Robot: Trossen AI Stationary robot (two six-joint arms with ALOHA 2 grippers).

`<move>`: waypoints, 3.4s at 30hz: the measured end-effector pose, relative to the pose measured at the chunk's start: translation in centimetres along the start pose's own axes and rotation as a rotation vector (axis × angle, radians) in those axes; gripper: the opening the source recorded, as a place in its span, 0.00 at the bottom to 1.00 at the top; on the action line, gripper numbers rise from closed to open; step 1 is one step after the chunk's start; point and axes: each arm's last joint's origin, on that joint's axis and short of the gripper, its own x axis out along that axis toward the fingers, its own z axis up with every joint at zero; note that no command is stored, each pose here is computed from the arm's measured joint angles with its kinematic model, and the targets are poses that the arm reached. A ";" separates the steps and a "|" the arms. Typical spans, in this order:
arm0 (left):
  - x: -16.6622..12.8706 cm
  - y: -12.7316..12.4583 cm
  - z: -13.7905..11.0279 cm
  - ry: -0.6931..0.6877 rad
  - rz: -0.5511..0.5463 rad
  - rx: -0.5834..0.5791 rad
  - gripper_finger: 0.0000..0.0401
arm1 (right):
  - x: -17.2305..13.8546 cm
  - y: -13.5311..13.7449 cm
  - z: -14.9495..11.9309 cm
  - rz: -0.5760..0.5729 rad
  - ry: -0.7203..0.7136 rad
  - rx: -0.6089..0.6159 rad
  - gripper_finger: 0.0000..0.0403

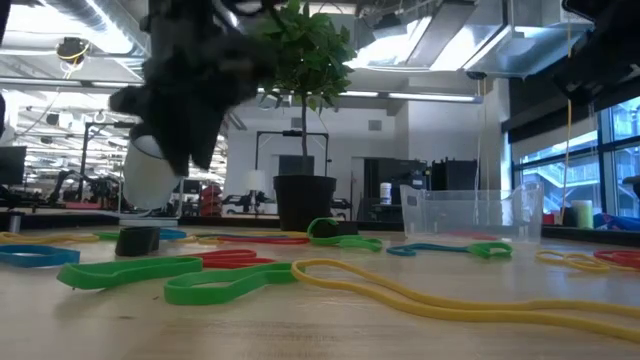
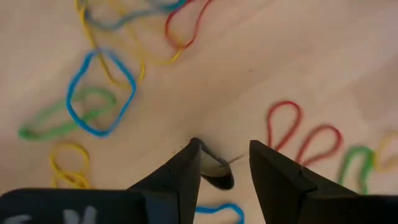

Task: Pick and place rubber bands into bin
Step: Put the black rubber band into the bin, then put the blue rubber band into the bin

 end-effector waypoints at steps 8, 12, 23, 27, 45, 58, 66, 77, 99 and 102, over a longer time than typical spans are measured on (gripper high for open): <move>4.3 -0.6 -1.3 0.165 0.146 -0.261 0.29 | -0.8 -0.3 0.3 0.022 -0.040 -0.003 0.01; 6.0 -0.8 -1.5 0.168 0.188 -0.318 0.27 | -0.9 -0.3 0.3 0.024 -0.045 -0.003 0.02; 5.6 -1.6 -1.5 0.111 0.197 -0.258 0.02 | -0.9 -0.3 0.3 0.027 -0.043 0.011 0.02; 1.3 -2.1 -0.9 0.007 0.164 -0.173 0.01 | -0.9 -0.3 0.3 0.030 -0.040 0.039 0.02; -13.7 -5.6 15.2 -0.608 -0.197 0.466 0.01 | -0.9 -0.4 0.4 -0.006 -0.059 0.139 0.02; -2.6 -11.0 24.4 -0.522 -0.277 0.739 0.01 | -0.7 -0.4 0.4 -0.039 -0.084 0.237 0.02; 4.5 -12.8 25.6 -0.549 -0.295 0.741 0.01 | -0.6 -0.4 0.5 -0.058 -0.098 0.238 0.02; 6.3 -13.7 26.7 -0.671 -0.346 0.713 0.05 | -0.5 -0.4 0.4 -0.065 -0.093 0.234 0.02; 2.1 -13.4 26.0 -0.651 -0.355 0.646 0.28 | -0.4 -0.3 0.4 -0.067 -0.088 0.228 0.02; -0.2 -13.4 25.0 -0.648 -0.339 0.617 0.23 | -0.4 -0.4 0.4 -0.068 -0.083 0.223 0.02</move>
